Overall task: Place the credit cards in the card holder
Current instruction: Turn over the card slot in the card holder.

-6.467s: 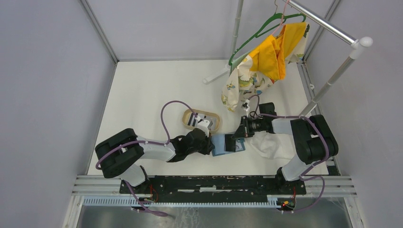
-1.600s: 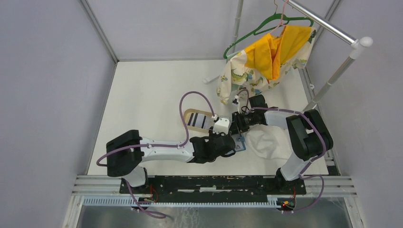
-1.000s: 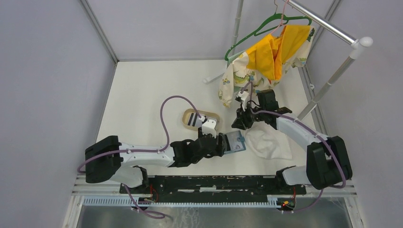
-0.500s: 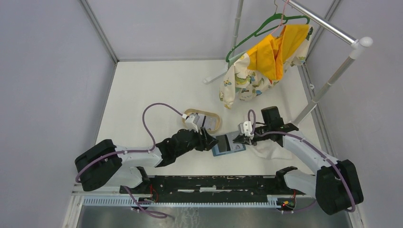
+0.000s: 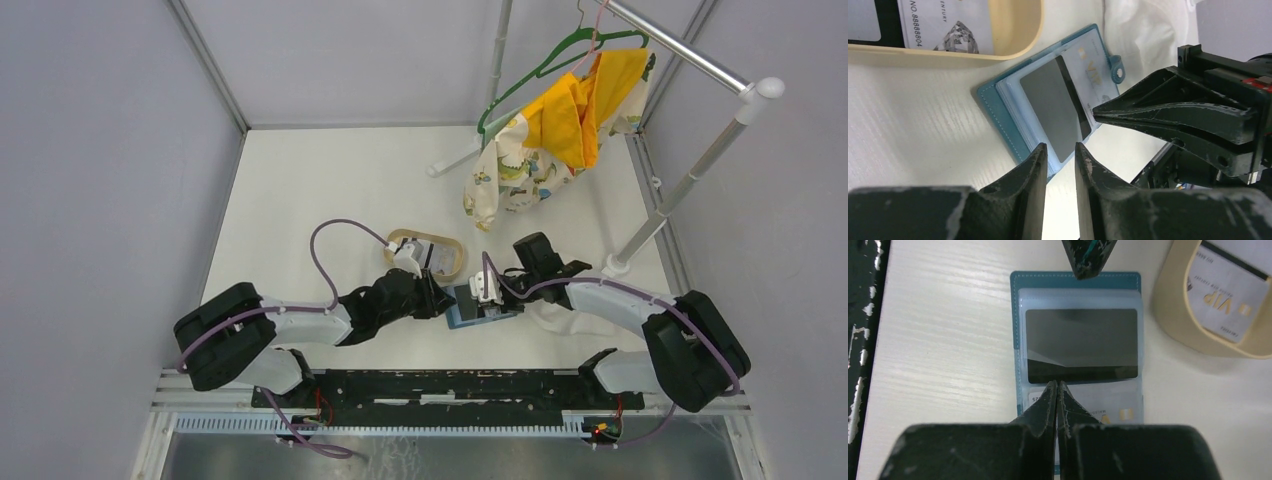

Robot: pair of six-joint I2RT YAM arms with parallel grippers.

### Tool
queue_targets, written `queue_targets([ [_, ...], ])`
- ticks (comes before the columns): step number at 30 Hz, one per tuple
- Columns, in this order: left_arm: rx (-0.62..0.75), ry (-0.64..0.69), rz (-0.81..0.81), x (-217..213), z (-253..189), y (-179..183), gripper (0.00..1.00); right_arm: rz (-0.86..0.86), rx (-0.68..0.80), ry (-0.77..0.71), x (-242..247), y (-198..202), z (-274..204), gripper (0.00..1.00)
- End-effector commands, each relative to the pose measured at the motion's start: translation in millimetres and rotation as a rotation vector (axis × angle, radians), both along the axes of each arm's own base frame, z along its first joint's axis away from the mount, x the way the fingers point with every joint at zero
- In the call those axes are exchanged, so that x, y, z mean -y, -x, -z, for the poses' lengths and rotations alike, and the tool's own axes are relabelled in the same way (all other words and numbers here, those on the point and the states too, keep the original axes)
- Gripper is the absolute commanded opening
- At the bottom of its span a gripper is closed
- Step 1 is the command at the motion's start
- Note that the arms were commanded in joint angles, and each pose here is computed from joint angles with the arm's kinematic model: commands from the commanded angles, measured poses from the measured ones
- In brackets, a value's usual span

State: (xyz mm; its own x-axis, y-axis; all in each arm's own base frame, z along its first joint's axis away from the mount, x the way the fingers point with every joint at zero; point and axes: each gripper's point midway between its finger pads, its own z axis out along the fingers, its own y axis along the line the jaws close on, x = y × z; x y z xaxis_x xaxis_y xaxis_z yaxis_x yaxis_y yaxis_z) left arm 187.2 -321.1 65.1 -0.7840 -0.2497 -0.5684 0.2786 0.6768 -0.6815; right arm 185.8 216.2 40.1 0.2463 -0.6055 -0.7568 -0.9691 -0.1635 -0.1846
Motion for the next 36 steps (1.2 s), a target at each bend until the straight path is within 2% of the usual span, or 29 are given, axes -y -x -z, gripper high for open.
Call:
queue_targets([
  [1,-0.008,-0.019,-0.040,3.0,-0.9,-10.4,0.35,0.078,0.033,0.073,0.1,-20.2,6.2,0.02],
  [10,-0.036,0.014,0.019,18.0,2.1,-4.7,0.44,0.085,-0.005,0.131,2.4,-18.3,20.8,0.02],
  [24,-0.018,0.072,0.029,22.5,-13.4,-3.8,0.44,0.078,-0.038,0.177,2.9,-14.8,29.0,0.02],
  [28,0.000,0.095,0.025,19.8,-20.2,-2.8,0.40,0.077,-0.044,0.182,3.5,-14.2,30.2,0.02],
  [31,0.015,0.095,-0.001,13.4,-24.1,-5.1,0.28,0.077,-0.046,0.186,3.8,-14.0,30.9,0.02],
  [36,0.022,0.021,-0.052,0.0,-17.3,-10.5,0.12,0.077,-0.051,0.192,4.1,-13.7,32.0,0.02],
])
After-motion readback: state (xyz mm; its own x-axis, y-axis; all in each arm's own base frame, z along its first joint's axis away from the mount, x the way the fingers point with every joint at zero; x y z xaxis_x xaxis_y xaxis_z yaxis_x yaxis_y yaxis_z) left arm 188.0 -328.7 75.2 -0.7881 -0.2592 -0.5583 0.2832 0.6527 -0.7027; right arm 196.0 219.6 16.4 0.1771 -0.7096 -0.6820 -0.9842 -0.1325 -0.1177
